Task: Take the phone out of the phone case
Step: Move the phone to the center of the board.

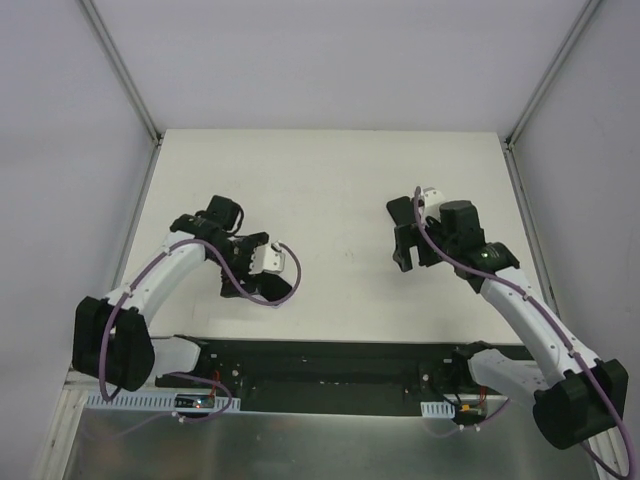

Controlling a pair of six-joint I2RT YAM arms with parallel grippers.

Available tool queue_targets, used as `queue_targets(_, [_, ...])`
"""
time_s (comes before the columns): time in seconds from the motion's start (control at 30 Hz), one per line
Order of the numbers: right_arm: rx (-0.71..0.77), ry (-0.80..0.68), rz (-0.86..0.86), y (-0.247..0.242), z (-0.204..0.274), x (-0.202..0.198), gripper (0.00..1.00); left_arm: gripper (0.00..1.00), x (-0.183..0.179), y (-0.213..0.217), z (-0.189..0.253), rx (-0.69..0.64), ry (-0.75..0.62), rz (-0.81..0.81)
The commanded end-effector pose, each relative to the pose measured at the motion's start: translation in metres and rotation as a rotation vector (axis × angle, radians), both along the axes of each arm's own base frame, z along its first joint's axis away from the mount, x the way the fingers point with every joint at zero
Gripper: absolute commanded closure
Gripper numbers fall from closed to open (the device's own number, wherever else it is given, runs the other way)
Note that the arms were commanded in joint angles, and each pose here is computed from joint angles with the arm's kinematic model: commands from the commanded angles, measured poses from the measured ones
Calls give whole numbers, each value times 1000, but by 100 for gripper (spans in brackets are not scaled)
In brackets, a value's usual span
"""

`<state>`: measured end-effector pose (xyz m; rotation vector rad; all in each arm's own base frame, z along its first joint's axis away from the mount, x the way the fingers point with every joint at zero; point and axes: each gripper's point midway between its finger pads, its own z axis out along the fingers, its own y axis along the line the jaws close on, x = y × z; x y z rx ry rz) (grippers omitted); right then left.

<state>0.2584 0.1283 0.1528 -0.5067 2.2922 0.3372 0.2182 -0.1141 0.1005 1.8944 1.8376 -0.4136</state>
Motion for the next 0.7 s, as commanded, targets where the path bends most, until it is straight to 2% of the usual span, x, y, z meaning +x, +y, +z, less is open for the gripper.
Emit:
queue_targets(0.0, [19,-38,8,0,4,-4,1,0,1,-4,-12,108,-36,-290])
queue_targets(0.2, [34,-19,-11,-6,-3,-8,1,0,10,-15,-36,204,0,-448])
queue_targets(0.5, [61,3,-23,-10,-7,-9,1,0,18,-24,-59,266,22,-506])
queue_targets(0.67, [64,10,-22,-10,-8,-9,1,0,28,-31,-67,255,-34,-511])
